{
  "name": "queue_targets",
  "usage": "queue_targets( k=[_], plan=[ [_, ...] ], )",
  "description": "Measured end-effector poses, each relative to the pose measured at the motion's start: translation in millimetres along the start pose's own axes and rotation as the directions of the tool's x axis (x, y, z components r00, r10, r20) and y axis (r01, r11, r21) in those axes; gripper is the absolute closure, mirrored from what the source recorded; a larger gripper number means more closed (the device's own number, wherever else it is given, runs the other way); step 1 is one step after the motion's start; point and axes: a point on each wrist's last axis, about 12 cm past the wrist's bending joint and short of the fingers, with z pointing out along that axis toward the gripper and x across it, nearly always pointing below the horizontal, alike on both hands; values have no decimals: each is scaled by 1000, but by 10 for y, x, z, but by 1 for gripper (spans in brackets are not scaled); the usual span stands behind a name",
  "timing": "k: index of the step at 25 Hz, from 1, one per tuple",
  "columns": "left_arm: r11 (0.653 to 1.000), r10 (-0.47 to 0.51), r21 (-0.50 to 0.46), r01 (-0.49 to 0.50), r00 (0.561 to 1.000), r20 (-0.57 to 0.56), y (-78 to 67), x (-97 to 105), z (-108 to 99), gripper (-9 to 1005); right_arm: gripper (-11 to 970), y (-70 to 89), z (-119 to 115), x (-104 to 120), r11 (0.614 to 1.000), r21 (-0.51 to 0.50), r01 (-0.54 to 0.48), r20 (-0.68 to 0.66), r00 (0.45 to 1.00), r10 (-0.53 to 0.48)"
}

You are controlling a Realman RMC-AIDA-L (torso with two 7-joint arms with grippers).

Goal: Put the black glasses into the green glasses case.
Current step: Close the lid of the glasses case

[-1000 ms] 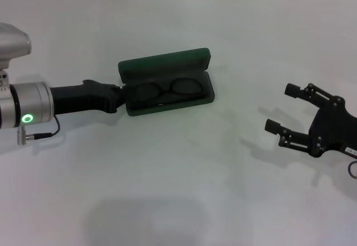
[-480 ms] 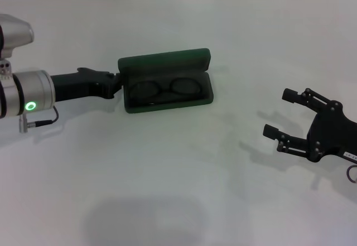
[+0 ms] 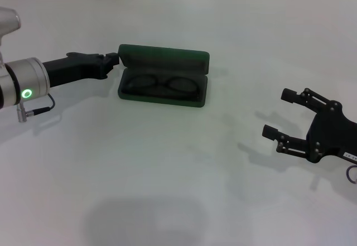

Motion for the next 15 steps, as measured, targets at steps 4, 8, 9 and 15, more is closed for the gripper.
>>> queue_targets(
  k=[4, 8, 9, 15],
  plan=[
    [999, -31, 36, 31, 1000, -5, -12, 38, -75, 993, 92, 1, -2, 1, 1000, 0, 0, 0, 1000, 0],
    [990, -55, 133, 53, 998, 8, -79, 25, -237, 993, 93, -4, -5, 1, 1000, 5, 0, 0, 1000, 0],
    [986, -60, 155, 57, 998, 17, -97, 5, -284, 993, 93, -7, -6, 2, 1000, 7, 0, -1, 1000, 0],
    [977, -53, 207, 48, 998, 20, -273, -283, -238, 993, 93, -11, -8, 7, 1000, 12, -1, -4, 1000, 1]
  ],
)
